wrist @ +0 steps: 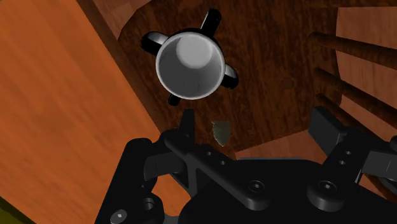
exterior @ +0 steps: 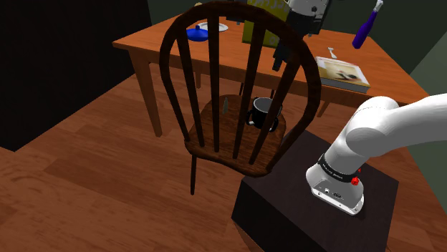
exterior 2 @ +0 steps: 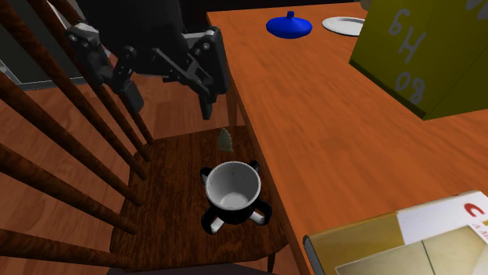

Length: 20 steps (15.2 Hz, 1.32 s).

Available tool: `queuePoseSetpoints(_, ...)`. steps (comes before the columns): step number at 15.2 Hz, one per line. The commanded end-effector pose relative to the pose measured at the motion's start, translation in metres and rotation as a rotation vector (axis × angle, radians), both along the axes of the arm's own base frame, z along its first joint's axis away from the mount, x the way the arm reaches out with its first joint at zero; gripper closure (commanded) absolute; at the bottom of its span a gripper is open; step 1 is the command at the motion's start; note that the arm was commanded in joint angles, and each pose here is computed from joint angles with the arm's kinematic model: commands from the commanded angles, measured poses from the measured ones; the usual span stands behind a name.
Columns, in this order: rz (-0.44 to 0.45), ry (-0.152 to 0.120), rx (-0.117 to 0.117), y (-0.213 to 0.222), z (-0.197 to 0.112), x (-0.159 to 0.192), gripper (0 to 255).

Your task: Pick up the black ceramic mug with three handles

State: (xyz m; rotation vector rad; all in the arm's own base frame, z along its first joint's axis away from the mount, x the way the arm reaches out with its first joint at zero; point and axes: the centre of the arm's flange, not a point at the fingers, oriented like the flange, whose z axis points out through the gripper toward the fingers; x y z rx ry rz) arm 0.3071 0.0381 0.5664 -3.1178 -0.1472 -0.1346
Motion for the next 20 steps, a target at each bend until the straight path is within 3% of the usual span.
queuePoseSetpoints(1, 0.017, 0.008, -0.011, 0.000, -0.027, 0.007, 0)
queuePoseSetpoints(14, 0.123, 0.067, -0.082, 0.001, -0.198, 0.031, 0)
queuePoseSetpoints(20, 0.130, 0.070, -0.086, 0.001, -0.234, 0.032, 0)
